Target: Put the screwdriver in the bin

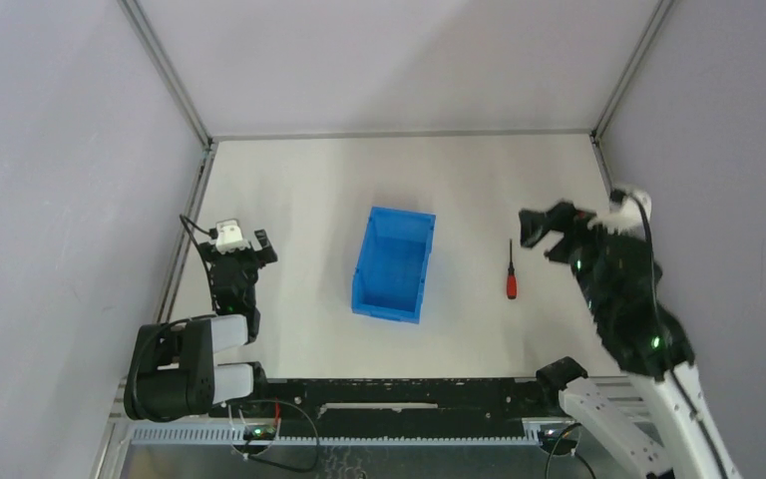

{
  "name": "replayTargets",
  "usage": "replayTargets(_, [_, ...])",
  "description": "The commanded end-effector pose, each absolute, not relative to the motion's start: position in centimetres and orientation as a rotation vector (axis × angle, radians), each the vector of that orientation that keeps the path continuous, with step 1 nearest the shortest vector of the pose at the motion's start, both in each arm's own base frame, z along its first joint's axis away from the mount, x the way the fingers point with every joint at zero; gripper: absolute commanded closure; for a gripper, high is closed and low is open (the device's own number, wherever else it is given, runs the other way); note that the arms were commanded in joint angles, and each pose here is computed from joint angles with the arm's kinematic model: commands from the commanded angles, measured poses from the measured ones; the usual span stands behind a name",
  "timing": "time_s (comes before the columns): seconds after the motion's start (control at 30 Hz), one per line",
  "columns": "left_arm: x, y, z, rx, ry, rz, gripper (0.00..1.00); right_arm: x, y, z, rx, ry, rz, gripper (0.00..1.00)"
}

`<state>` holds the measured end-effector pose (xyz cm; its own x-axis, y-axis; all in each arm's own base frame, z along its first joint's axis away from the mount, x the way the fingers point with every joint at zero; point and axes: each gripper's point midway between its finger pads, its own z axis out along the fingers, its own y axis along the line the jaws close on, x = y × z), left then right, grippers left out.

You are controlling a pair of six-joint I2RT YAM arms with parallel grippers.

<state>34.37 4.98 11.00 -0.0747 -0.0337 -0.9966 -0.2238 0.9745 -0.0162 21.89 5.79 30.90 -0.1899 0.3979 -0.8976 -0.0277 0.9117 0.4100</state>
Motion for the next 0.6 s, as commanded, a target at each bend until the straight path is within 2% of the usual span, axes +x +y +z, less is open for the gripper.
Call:
replayTargets(0.0, [35.4,5.1,13.6,-0.202,1.562,0.153,0.0,25.0,5.4,33.6,0.193,1.903,0.196,0.01])
replayTargets(0.1, [35.4,5.1,13.6,-0.203,1.562,0.153,0.0,27.6,5.2,31.9,0.223,2.138,0.16,0.0])
replayTargets(0.27, [35.4,5.1,13.6,-0.203,1.563,0.154,0.0,30.6,4.7,23.1,0.285,2.56,0.09,0.03])
replayTargets(0.5, [35.4,5.1,13.7,-0.203,1.562,0.153,0.0,30.9,3.3,9.5,0.307,2.858,-0.105,0.16])
replayTargets(0.57, [35.4,5.1,13.6,-0.203,1.562,0.153,0.0,30.3,2.9,6.6,0.318,2.916,-0.144,0.25])
